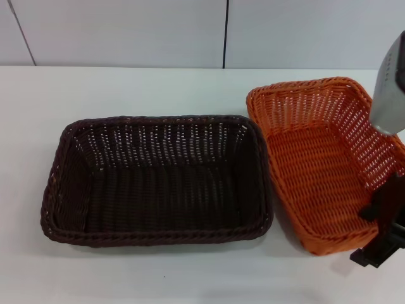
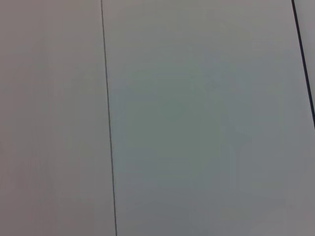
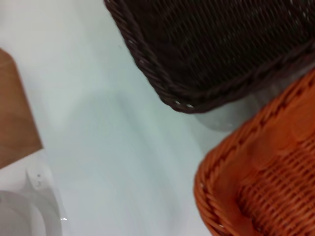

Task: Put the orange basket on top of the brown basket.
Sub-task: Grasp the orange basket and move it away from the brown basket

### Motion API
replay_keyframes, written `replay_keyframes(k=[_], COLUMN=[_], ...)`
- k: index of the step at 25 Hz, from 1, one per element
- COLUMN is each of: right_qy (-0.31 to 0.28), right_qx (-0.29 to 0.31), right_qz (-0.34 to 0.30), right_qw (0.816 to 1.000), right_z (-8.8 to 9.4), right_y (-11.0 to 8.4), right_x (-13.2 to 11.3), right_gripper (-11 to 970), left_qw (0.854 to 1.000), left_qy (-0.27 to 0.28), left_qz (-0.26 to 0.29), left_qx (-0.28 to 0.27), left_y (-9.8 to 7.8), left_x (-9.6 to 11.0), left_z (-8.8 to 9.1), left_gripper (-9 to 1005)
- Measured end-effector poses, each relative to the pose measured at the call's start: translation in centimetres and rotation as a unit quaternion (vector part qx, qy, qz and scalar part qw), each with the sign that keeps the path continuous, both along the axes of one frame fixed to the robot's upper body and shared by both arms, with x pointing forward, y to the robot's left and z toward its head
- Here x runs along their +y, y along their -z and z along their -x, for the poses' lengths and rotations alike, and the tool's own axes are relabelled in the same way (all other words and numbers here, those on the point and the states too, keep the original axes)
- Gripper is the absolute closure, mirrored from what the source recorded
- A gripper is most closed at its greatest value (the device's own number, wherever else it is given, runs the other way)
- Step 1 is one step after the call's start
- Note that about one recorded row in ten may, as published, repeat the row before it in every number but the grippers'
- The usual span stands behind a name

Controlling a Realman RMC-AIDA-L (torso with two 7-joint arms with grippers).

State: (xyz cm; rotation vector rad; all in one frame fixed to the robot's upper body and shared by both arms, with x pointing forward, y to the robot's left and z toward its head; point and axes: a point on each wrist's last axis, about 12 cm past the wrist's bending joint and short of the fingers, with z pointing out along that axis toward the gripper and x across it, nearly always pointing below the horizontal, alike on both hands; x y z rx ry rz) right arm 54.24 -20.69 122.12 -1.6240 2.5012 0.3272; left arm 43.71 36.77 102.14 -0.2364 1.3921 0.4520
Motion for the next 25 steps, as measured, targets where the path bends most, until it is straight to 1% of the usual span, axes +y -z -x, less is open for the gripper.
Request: replay_keyframes(k=[2, 5, 6, 7, 8, 12, 14, 17, 20, 25], right_qy=[0.005, 0.009, 0.01, 0.01, 0.01, 0.01, 0.008, -0.009, -0.01, -0.007], right_qx=[-0.004, -0.006, -0.006, 0.004, 0.004, 0.013, 0.009, -0.017, -0.021, -0.033], right_qz=[0.005, 0.007, 0.009, 0.014, 0.014, 0.026, 0.028, 0.047, 0.052, 0.05], right_qw=[1.0, 1.0, 1.0, 1.0, 1.0, 1.0, 1.0, 0.999, 0.998, 0.998], right_z=[-0.5, -0.8, -1.0, -1.2, -1.2, -1.5, -1.4, -1.0, -1.1, -1.3], right_y=[0.8, 1.4, 1.8, 2.7, 2.7, 4.4, 4.5, 4.3, 4.2, 4.0], right_x=[0.3, 0.5, 0.7, 1.0, 1.0, 1.6, 1.7, 2.4, 2.7, 3.2], right_gripper=[196, 197, 198, 198, 198, 200, 200, 201, 202, 438], left_qw=[1.0, 1.0, 1.0, 1.0, 1.0, 1.0, 1.0, 1.0, 1.0, 1.0], left_qy=[0.0, -0.002, -0.002, -0.003, -0.003, -0.005, -0.005, -0.008, -0.01, -0.009], left_qz=[0.0, -0.001, -0.001, -0.001, -0.002, -0.003, -0.004, -0.005, -0.006, -0.008], left_qx=[0.004, 0.009, 0.01, 0.01, 0.011, 0.015, 0.015, 0.016, 0.016, 0.018], left_y=[0.1, 0.3, 0.3, 0.3, 0.3, 0.4, 0.4, 0.5, 0.4, 0.5], left_x=[0.1, 0.2, 0.3, 0.3, 0.4, 0.6, 0.6, 0.8, 0.9, 0.9], left_z=[0.0, 0.2, 0.2, 0.3, 0.3, 0.5, 0.5, 0.5, 0.5, 0.4], left_gripper=[241, 242, 242, 242, 242, 242, 242, 242, 242, 243])
